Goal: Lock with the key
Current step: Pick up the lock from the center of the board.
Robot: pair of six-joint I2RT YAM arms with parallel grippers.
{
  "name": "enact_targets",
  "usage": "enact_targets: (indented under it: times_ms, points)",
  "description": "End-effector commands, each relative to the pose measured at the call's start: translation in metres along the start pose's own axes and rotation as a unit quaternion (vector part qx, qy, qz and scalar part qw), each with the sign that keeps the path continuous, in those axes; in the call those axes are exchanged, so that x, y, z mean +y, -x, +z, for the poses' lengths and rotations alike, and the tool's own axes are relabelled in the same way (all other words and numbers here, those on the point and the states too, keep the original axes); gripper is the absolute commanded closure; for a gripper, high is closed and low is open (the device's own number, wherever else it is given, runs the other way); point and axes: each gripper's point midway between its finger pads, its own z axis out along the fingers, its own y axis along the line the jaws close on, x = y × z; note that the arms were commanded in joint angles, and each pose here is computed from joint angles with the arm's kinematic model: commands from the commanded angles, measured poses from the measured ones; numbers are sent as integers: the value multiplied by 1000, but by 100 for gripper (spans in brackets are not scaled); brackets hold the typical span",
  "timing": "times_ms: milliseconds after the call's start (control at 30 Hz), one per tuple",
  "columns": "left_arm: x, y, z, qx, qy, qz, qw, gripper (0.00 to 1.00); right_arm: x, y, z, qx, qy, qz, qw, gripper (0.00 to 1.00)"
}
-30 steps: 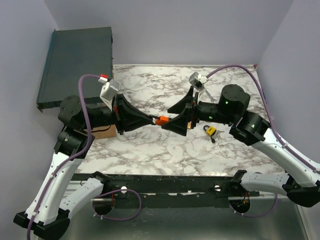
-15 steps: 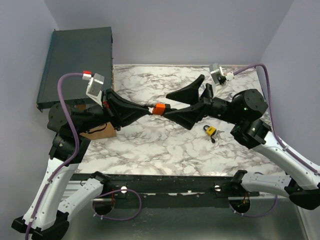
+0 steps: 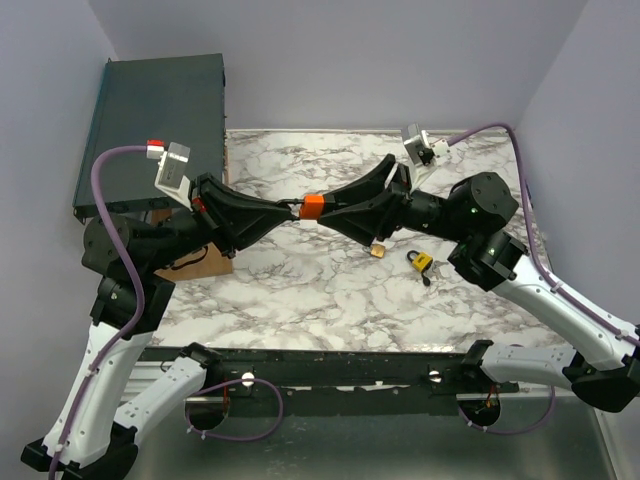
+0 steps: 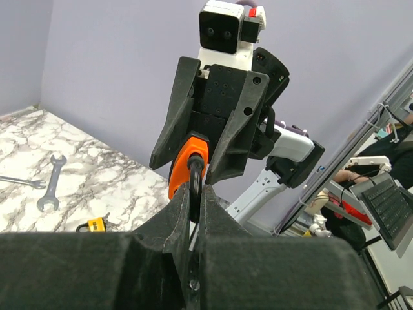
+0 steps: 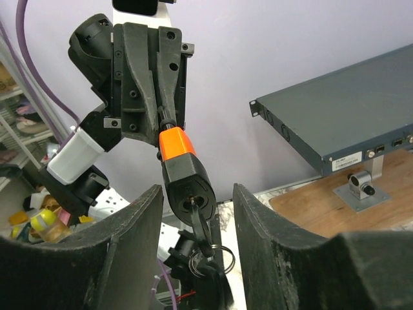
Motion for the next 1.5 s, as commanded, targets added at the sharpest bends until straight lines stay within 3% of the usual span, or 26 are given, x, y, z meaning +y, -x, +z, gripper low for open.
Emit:
enact_targets:
  times_ms: [0,300,567,733,800,967,1033,1233,1467]
  points:
    - [-19,23,-2,-38,-15,24,999,100,19,17,2,-15,41,-12,999,51]
    - [-16,20,-1,-37,-13,21,999,100,29,15,6,-12,75,5,997,58]
    - [-10,16,1,-29,-10,15,999,100,26,14,4,-12,66,6,998,75]
    - [-2,6,3,-8,-6,10,1000,100,29,18,2,-13,65,9,998,99]
    - [4,-2,3,15,5,8,1000,100,28,16,1,-7,61,12,998,99]
    - [16,-15,-3,52,34,32,998,73,29,12,-8,12,45,7,999,99]
    - [19,-21,-6,65,42,36,996,67,30,11,-15,20,38,2,999,99]
    - [30,-31,-13,92,70,49,992,64,27,8,-26,32,9,0,999,99]
    - [22,-43,-13,119,33,40,992,64,21,2,-28,44,-8,9,999,99]
